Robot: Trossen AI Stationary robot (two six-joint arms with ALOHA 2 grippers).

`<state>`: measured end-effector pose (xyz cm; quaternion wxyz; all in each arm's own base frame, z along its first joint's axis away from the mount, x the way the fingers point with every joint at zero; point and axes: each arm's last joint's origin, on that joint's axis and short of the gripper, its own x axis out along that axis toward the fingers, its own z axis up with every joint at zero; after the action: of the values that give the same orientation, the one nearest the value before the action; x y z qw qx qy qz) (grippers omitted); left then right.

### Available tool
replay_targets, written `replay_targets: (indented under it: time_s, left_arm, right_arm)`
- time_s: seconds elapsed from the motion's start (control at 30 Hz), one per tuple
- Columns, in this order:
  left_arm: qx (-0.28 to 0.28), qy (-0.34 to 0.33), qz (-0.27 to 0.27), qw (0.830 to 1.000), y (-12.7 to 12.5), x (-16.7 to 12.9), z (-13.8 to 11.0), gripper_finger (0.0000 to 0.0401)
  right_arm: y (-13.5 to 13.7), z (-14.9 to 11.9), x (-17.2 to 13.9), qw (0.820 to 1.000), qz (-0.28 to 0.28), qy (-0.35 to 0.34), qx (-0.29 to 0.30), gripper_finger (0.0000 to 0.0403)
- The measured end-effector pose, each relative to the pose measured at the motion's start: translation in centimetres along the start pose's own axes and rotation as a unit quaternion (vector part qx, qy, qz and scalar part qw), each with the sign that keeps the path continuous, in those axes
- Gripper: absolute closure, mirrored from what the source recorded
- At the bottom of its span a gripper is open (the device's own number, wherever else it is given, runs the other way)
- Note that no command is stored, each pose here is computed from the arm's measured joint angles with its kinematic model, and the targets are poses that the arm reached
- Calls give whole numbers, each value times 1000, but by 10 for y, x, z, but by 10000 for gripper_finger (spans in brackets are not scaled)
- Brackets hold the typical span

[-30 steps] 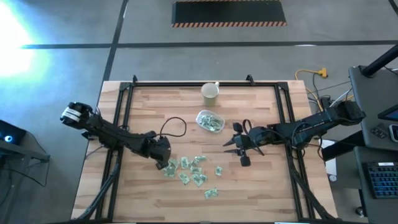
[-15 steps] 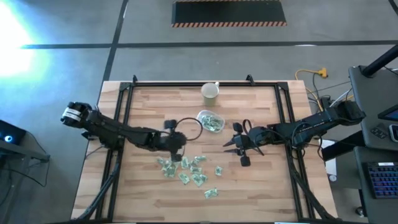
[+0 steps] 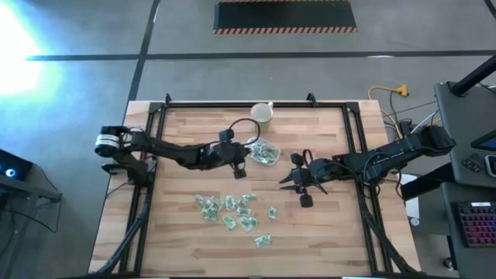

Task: Pick and place items into bin
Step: Put the green stevia packet into the transparent bin

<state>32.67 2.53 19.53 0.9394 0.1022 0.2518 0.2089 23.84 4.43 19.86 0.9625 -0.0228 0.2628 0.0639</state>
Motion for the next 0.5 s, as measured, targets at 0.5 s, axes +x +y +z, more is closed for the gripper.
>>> replay_targets:
  time_s: [0.5]
  left_arm:
    - [-23, -2, -27, 999, 11, 38, 9, 388]
  right_arm:
    - [0, 1, 0, 1000, -1, -5, 11, 334]
